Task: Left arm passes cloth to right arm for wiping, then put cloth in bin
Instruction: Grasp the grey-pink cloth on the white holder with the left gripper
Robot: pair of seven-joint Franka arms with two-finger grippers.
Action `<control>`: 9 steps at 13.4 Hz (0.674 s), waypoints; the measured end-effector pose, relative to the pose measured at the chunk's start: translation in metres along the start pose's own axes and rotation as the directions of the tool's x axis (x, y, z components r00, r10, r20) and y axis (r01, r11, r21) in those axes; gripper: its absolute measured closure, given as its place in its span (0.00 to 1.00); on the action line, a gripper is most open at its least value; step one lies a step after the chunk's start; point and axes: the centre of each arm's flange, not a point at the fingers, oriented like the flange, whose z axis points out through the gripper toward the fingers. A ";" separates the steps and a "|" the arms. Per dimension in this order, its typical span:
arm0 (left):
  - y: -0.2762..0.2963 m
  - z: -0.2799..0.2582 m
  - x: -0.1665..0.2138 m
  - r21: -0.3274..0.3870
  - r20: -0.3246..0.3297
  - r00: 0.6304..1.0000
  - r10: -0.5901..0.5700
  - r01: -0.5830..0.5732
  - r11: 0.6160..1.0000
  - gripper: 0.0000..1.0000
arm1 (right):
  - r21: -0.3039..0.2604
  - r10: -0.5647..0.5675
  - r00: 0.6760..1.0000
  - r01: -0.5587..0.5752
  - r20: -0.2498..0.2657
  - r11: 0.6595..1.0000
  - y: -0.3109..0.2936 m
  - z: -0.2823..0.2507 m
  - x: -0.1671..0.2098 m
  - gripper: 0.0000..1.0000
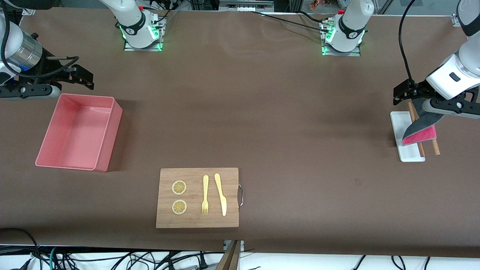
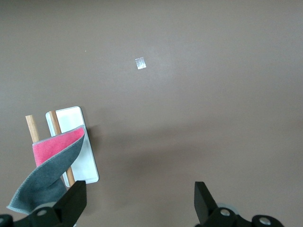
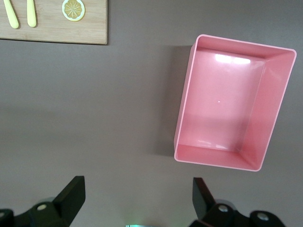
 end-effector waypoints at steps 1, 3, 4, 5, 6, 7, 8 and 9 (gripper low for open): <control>0.000 0.000 0.000 -0.003 0.002 1.000 0.000 0.000 1.000 0.00 | 0.000 0.000 1.000 0.000 -0.001 1.000 0.000 0.000 0.000 0.00; 0.002 0.001 -0.001 -0.034 0.008 1.000 -0.005 0.005 0.999 0.00 | 0.000 0.000 1.000 0.000 -0.001 1.000 0.000 0.000 0.000 0.00; 0.003 0.001 -0.001 -0.039 0.009 1.000 -0.006 0.007 0.999 0.00 | 0.001 0.000 1.000 0.000 -0.007 1.000 0.000 -0.001 0.001 0.00; 0.002 0.001 -0.001 -0.040 0.011 1.000 -0.007 0.007 0.999 0.00 | 0.001 0.000 1.000 0.000 -0.016 1.000 0.000 -0.001 0.002 0.00; 0.002 0.001 -0.002 -0.041 0.012 1.000 -0.007 0.008 0.999 0.00 | 0.001 -0.002 1.000 0.002 -0.022 1.000 -0.001 -0.002 0.002 0.00; 0.002 0.002 -0.002 -0.041 0.016 1.000 -0.007 0.008 0.999 0.00 | 0.001 -0.003 1.000 0.003 -0.024 1.000 -0.002 -0.002 0.003 0.00; 0.002 0.002 -0.002 -0.042 0.020 1.000 -0.009 0.009 0.999 0.00 | 0.001 -0.004 1.000 0.004 -0.026 1.000 -0.002 -0.002 0.003 0.00; 0.003 0.002 -0.003 -0.042 0.023 1.000 -0.012 0.013 0.999 0.00 | 0.001 -0.004 1.000 0.004 -0.026 1.000 -0.002 -0.002 0.003 0.00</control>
